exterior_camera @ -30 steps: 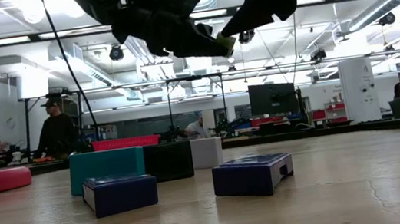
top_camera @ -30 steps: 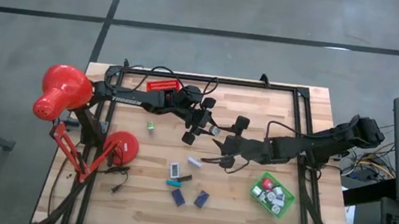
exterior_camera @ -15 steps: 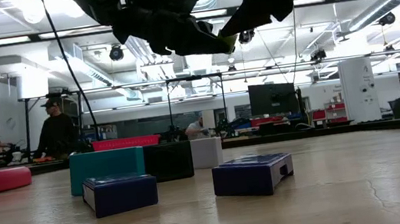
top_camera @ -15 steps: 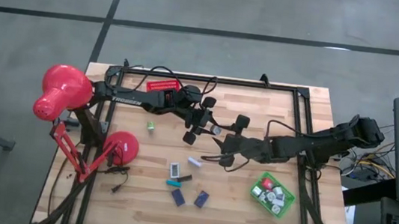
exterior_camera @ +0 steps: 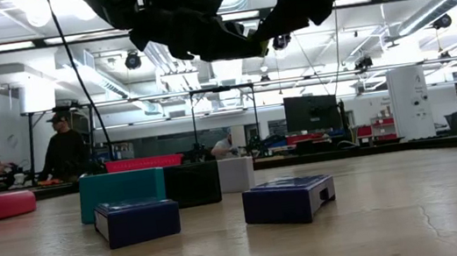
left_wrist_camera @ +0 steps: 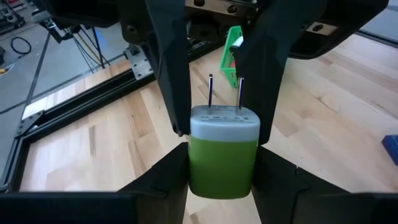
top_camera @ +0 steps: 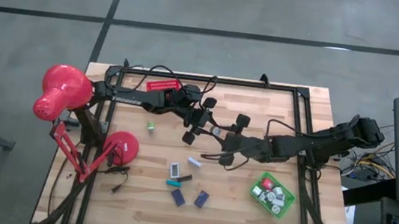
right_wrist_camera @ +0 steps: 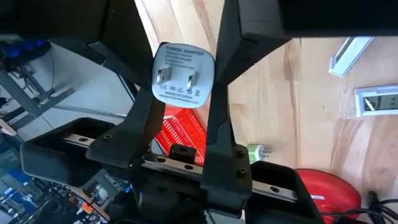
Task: Pick & Place Office items
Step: Put the right green charger adapter into the green bin
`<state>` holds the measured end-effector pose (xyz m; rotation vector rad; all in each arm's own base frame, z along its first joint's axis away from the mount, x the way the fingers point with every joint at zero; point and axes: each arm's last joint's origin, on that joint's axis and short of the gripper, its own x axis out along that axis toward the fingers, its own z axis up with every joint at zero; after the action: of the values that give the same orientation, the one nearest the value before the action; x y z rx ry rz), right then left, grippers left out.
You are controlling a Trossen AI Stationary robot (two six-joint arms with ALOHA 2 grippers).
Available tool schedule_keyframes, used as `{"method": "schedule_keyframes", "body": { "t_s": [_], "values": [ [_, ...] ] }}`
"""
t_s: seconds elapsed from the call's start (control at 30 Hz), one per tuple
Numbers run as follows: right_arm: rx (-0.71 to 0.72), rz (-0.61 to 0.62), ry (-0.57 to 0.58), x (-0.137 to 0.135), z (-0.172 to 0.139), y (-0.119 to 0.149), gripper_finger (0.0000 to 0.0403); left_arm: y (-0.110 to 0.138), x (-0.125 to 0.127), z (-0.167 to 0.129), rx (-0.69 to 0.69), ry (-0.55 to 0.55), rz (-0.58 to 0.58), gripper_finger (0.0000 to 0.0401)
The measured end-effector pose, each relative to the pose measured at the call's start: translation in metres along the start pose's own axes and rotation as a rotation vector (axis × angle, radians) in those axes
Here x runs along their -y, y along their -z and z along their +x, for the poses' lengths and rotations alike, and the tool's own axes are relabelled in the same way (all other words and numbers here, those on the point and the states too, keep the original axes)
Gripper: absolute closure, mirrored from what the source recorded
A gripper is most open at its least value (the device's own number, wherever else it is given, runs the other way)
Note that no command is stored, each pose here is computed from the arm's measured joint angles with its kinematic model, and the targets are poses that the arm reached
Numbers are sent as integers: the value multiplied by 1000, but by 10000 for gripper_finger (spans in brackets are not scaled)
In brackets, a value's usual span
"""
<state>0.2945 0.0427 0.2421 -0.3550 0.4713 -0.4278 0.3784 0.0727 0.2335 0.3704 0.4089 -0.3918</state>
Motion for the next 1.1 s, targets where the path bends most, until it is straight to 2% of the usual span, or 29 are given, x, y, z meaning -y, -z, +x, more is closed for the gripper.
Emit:
{"method": "schedule_keyframes", "body": {
  "t_s": [0.17, 0.73, 1.1],
  "values": [
    [0, 3, 1, 0, 0, 0, 277, 0, 0, 0, 0, 0, 0, 256],
    [-5, -5, 5, 0, 0, 1, 270, 0, 0, 1, -23, -29, -8, 254],
    [-5, -12, 9, 0, 0, 0, 270, -1, 4, 4, -36, -38, -34, 191]
  ]
}}
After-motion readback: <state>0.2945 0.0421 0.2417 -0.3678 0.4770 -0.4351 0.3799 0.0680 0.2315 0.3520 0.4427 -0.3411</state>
